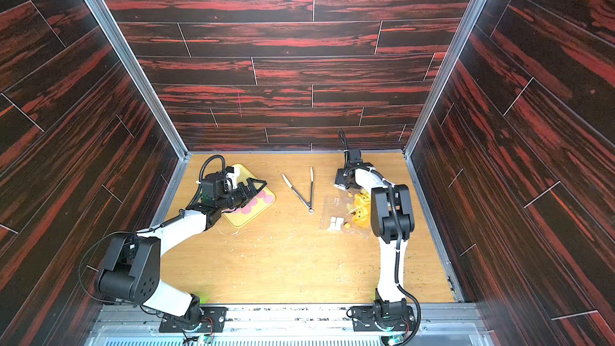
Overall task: Put the cookies into a resealable bag to prevent moisture
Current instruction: Pick up the ziploc bag from the center of the board.
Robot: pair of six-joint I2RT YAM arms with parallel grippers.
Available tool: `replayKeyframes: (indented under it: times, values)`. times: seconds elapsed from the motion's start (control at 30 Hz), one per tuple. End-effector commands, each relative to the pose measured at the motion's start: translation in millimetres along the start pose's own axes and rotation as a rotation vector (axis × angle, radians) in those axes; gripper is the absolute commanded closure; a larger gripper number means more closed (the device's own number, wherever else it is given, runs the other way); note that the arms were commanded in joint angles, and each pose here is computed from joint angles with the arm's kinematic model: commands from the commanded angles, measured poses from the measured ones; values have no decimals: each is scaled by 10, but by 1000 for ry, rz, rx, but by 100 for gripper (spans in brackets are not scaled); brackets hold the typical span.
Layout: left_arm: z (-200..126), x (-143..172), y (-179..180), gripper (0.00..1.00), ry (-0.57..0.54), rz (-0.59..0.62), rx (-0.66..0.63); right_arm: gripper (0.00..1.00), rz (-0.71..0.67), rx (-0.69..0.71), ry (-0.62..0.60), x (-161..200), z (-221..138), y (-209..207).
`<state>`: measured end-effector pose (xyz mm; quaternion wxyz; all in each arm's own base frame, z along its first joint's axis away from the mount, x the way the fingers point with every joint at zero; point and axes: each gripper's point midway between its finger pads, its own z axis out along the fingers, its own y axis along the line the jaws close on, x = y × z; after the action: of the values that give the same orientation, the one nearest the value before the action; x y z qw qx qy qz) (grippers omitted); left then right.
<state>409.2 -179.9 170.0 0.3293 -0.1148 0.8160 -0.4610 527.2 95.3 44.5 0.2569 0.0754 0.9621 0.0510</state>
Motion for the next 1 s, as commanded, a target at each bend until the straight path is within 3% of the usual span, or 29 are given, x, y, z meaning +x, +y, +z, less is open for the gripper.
replayKeyframes:
  times: [0.0, 0.23, 0.33, 0.53, 0.77, 0.97]
  values:
    - [28, -70, -125, 1, -4, 10, 37, 45, -14, 40, 74, 221, 185, -79]
    - [40, -67, -138, 1, 2, 6, 40, 88, -49, 76, 20, 157, -6, -160]
    - [54, -75, -143, 1, 6, 3, 39, 98, -83, 53, -32, 65, -199, -115]
    - [67, -114, -198, 1, 18, 2, 41, 100, -173, -13, -159, -4, -668, 12]
    - [116, -64, -376, 1, 51, 8, 58, 100, -335, -126, -334, 194, -1199, 283]
    - [254, 134, -796, 5, 115, 60, 96, 100, -475, -241, -535, 402, -1779, 704]
